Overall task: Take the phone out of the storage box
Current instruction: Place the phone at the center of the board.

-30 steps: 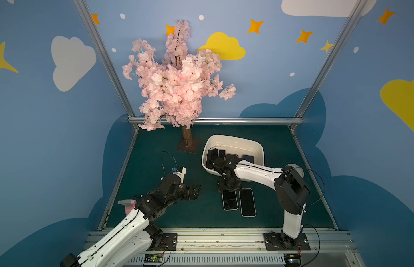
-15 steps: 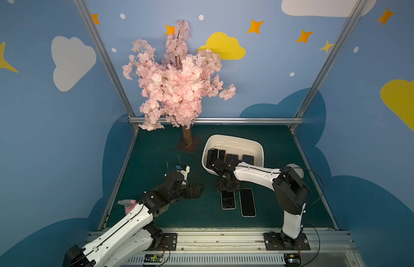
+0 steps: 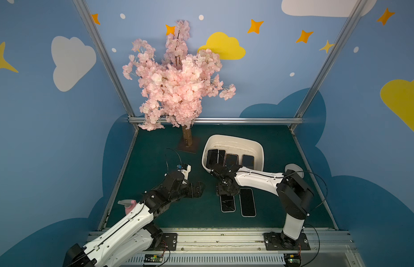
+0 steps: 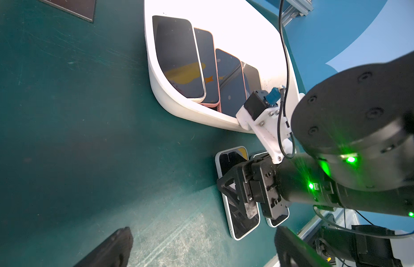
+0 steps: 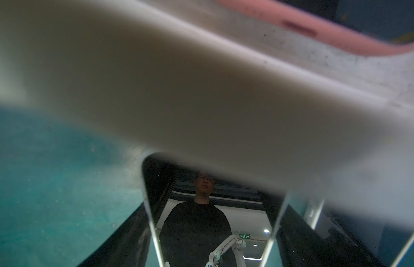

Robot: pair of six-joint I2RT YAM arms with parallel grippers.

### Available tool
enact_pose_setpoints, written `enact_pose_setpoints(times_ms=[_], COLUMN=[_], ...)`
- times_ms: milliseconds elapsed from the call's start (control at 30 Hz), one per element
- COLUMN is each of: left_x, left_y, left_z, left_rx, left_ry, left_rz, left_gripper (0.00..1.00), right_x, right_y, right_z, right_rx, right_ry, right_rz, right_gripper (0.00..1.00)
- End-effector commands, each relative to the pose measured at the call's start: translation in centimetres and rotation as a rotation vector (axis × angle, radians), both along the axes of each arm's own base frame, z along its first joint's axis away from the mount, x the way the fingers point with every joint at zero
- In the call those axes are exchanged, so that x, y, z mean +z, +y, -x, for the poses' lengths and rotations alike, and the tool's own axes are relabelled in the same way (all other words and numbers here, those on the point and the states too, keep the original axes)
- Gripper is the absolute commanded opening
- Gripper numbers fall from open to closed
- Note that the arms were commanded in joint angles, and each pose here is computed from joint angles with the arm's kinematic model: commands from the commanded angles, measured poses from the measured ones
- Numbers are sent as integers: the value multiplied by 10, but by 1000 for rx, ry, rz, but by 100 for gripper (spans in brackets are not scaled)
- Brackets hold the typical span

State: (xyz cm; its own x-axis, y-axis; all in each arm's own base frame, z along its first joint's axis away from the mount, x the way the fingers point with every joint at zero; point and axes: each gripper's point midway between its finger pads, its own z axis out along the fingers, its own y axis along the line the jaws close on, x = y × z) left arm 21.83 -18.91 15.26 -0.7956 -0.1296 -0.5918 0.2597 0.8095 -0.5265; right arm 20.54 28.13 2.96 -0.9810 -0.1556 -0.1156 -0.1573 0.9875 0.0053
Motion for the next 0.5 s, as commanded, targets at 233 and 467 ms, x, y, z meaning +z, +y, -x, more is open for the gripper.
enact_pose_setpoints(times_ms=[233,467], left_x=[2,14], left_y=[-5,-13], left_z=[-5,-14], left_rx=[2,-29], left_ry=[-16,-40], left_rz=[24,14], left_gripper=[100,100], right_x=[-8,16], right_y=[-39,-40], right_z=[48,37], right_rx=[79,115], right_ry=[202,158], right_rz=[187,178], right_gripper=[88,91])
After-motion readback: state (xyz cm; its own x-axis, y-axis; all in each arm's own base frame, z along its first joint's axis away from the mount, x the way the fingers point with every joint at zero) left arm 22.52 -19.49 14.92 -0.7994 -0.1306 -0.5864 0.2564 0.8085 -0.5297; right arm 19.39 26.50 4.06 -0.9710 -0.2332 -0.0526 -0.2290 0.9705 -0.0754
